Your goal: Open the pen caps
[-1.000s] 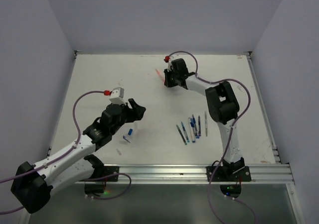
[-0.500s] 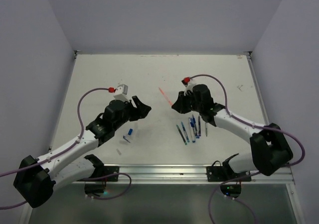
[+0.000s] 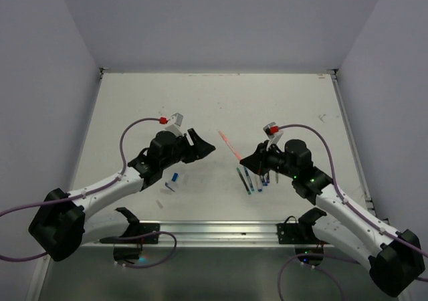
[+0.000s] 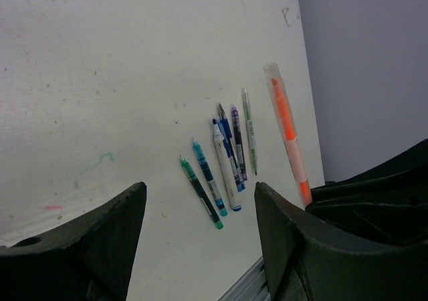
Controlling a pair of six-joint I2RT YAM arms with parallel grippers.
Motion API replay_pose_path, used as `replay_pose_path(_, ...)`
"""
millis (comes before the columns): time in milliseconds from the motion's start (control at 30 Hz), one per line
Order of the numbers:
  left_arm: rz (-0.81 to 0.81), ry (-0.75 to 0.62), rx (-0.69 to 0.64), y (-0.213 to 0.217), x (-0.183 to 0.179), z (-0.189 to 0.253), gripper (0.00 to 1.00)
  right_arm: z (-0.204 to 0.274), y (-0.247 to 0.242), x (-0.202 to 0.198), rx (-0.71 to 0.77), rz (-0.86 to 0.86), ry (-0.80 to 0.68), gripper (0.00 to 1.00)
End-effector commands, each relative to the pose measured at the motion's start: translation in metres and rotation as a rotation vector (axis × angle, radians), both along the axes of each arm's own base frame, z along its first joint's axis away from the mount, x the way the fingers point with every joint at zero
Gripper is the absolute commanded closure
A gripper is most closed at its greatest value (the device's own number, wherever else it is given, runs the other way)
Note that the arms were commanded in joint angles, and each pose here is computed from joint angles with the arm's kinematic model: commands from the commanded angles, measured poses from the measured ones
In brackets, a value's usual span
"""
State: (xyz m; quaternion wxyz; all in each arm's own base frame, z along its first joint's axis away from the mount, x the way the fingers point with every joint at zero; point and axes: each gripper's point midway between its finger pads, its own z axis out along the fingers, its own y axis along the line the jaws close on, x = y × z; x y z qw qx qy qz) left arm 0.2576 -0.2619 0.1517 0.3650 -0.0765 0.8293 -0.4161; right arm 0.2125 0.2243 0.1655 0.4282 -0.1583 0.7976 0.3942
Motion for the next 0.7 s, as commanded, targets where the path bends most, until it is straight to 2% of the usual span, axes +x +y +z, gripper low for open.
replay_pose_path(0, -0.047, -0.044, -0.126, -0.017, 0.002, 0.029, 0.32, -0.014, -0.002, -0.017, -0.016, 0.041, 0.050, 1.00)
replay_pose_path(367, -0.094, -0.022, -0.177, -0.035, 0.007, 0.035, 0.30, -0.009, -0.002, -0.026, 0.020, 0.057, 0.050, 1.00)
replay_pose_path(667, -0.110, 0.007, -0.295, -0.053, 0.015, 0.039, 0.30, -0.008, -0.001, -0.028, 0.021, 0.069, 0.047, 1.00)
